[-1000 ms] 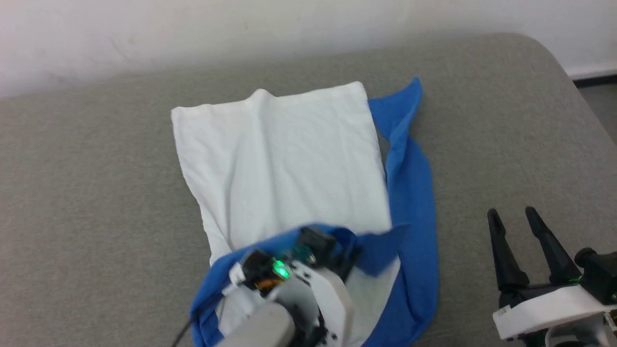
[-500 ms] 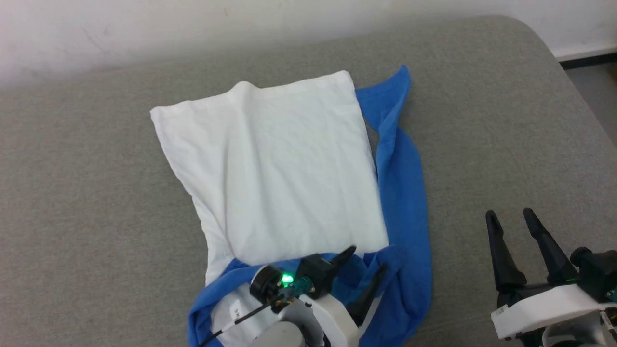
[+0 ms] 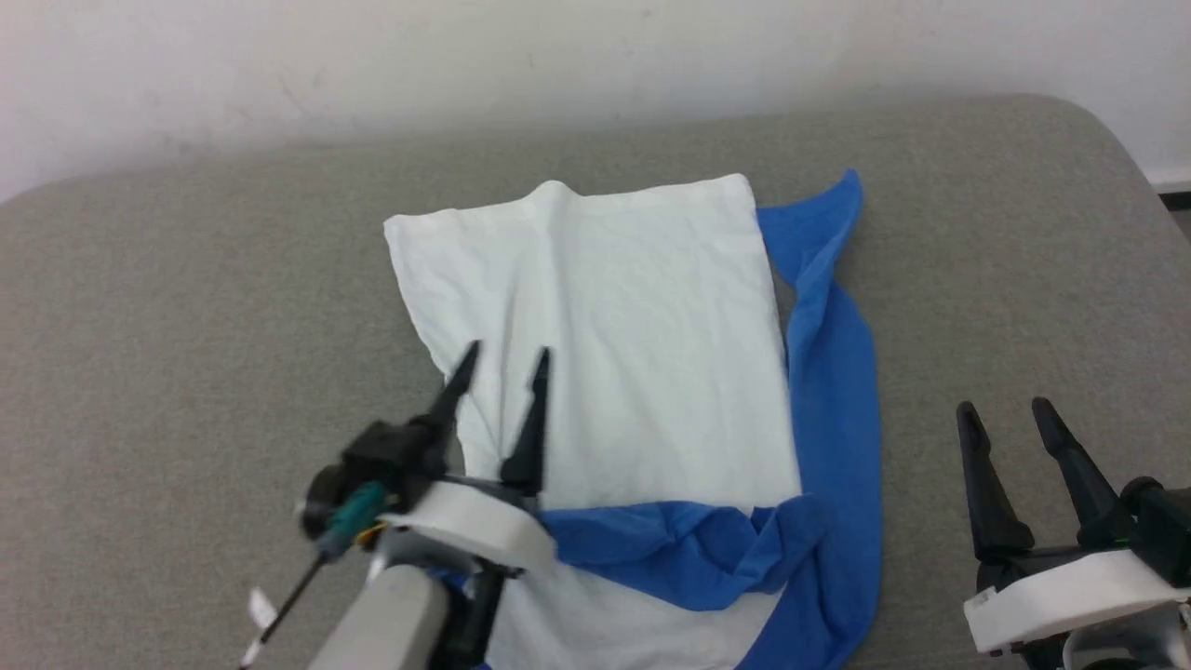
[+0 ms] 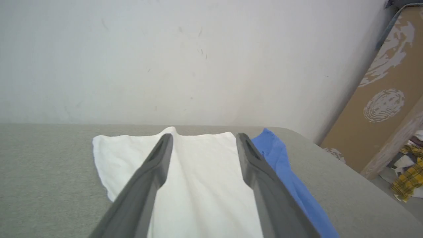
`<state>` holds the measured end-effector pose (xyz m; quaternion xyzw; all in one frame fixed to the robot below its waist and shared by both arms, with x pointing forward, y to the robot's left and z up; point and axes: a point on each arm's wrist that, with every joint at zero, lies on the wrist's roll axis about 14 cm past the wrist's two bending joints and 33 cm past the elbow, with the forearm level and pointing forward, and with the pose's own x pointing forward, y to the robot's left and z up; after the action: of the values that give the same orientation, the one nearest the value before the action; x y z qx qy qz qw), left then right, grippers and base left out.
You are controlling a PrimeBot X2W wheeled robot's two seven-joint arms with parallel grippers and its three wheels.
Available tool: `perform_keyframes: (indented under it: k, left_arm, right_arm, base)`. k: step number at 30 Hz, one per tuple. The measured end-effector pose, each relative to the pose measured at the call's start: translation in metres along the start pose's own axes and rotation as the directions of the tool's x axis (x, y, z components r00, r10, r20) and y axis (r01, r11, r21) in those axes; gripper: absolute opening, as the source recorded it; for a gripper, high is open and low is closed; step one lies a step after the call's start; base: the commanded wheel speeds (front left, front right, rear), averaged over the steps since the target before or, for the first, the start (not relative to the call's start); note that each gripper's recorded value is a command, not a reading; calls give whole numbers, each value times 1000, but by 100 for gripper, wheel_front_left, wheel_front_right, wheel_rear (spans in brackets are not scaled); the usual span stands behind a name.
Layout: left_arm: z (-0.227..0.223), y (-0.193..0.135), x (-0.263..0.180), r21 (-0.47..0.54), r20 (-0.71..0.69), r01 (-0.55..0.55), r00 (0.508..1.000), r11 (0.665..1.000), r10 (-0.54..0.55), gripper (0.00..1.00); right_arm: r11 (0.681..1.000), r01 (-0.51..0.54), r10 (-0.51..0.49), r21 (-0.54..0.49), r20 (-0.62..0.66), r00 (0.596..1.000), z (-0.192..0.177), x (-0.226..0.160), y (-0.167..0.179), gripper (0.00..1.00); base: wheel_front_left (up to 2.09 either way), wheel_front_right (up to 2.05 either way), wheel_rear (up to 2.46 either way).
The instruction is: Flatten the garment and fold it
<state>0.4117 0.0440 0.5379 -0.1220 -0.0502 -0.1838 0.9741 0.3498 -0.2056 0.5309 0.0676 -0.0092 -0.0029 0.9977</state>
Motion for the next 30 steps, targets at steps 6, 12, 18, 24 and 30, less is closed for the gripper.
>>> perform_keyframes:
  k: [6, 12, 18, 24, 30]
  left_arm:
    - [23, 80, -34, 22, 67, -273, 960, 962, 271, 100]
    - [30, 135, -83, 74, 84, -450, 892, 890, 444, 100]
    - [39, 149, -105, 119, 105, -486, 873, 866, 476, 100]
    - [36, 145, -100, 127, 103, -476, 879, 870, 466, 100]
    - [29, 144, -74, 96, 104, -458, 888, 884, 449, 100]
  right_arm:
    - [1000, -30, 30, -3, -5, 1000, 0, 3, 9, 100]
    - [999, -52, 52, -13, -28, 998, -4, 9, 15, 100]
    - [1000, -27, 26, -8, -110, 994, -24, 21, 6, 100]
    - [998, 62, -55, 24, -225, 973, -49, 64, -34, 100]
    - [993, 95, -65, 70, -346, 936, -64, 141, -59, 100]
  base:
    - [0, 0, 0]
    - [0, 0, 0]
    - [0, 0, 0]
    - [0, 0, 0]
    - [0, 0, 0]
